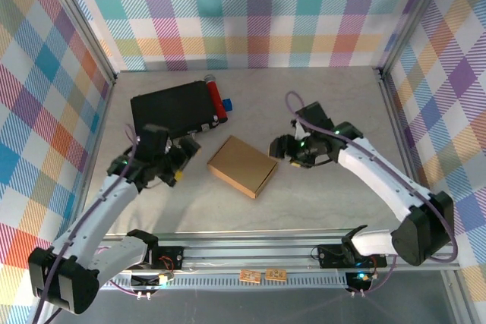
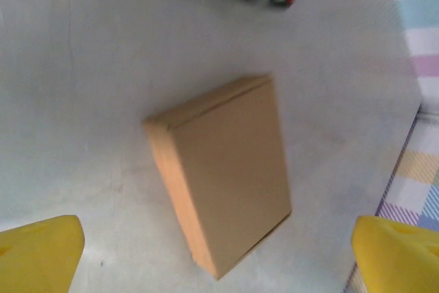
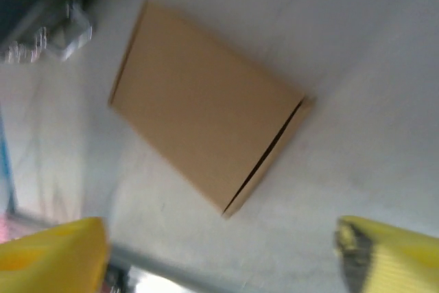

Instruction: Fold the paper box

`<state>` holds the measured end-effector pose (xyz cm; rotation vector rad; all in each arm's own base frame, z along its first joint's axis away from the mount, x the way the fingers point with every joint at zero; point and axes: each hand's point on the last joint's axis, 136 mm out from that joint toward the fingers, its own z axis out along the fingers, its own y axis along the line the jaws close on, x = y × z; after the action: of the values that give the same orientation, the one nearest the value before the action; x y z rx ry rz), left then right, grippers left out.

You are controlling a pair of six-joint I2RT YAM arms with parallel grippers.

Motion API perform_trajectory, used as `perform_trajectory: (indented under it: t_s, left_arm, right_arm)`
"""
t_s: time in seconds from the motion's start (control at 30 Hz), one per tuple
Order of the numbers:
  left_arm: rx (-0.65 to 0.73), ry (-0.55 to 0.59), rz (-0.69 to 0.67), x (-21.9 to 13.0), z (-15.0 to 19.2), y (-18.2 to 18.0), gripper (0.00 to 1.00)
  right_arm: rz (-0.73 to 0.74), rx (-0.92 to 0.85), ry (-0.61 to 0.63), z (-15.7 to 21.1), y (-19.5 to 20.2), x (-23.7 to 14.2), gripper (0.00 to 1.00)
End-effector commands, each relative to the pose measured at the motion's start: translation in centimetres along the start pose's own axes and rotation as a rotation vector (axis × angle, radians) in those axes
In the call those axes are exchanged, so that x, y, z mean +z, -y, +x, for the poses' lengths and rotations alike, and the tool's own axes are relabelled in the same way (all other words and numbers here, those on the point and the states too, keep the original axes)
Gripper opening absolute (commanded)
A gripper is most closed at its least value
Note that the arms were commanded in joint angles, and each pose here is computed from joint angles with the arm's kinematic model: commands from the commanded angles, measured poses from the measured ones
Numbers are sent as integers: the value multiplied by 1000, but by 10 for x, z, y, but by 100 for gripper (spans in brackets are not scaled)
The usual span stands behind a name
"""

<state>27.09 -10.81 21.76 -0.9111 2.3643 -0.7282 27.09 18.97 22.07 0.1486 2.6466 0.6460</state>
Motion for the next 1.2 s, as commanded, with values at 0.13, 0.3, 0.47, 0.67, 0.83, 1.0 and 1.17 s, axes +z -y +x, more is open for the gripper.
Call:
perform_trajectory:
  t_s: [0.13,0.3,0.47,0.67,0.83,1.0,1.17]
  left_arm:
    - [146,584,-287,-112,-92,-33,100]
    - [309,951,-408,-130,-114,-84,100]
    - [481,877,-550,-68,-91,-150,100]
    - [603,700,-530,14,-84,-171,100]
    - [597,572,-527,59,-108,-164,100]
    - [582,578,-438,95,-138,-142,100]
    - [510,708,-297,107,-163,-129,100]
  right_arm:
    - [445,-135,648,-65,81,-130,99]
    - [521,-499,902,-42,118,-106,99]
    - [484,-470,779,8,164,-40,99]
    - [454,-416,710,9,188,10,99]
    - [424,-358,595,-22,205,38,99]
    - [333,-378,670,-74,198,59,99]
    - [244,-392,689,-106,196,83,99]
